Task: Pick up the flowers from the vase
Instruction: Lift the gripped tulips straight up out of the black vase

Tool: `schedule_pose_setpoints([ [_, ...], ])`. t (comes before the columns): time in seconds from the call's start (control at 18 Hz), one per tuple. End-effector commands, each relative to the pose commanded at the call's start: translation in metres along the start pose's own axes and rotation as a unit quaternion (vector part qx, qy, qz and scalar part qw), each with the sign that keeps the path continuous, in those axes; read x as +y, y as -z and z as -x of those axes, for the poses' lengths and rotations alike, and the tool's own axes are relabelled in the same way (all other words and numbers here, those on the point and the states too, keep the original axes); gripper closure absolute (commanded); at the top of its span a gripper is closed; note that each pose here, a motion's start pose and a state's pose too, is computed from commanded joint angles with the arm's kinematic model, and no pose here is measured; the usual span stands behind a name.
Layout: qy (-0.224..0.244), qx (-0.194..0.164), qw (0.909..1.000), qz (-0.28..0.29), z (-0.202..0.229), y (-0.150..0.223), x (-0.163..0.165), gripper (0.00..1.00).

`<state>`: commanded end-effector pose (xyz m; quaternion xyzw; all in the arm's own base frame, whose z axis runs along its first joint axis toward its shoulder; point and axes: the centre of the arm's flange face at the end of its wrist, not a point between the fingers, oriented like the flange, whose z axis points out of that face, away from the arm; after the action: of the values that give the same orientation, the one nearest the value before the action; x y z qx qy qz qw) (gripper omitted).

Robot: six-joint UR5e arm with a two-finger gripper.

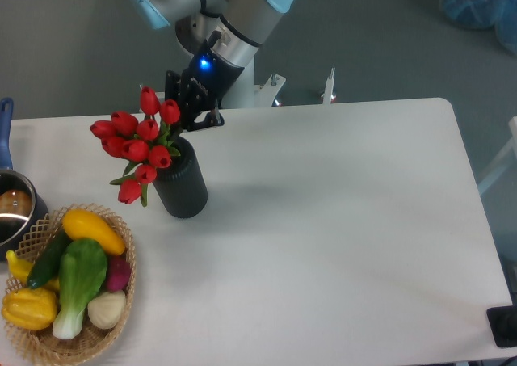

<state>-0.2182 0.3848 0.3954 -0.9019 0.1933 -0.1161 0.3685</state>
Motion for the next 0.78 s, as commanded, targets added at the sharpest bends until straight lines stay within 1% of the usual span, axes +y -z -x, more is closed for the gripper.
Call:
schedule_pose_setpoints([
  [0.33,0.006,-0.011,0.9999,-0.005,-0.002,0.018,0.001,0.83],
  [0.56,0.022,-0.013,0.9994,-0.022,-0.002,0.031,0.0,0.83],
  [0.78,0.029,-0.021,0.998,-0.053,0.003,0.046,-0.007,0.83],
])
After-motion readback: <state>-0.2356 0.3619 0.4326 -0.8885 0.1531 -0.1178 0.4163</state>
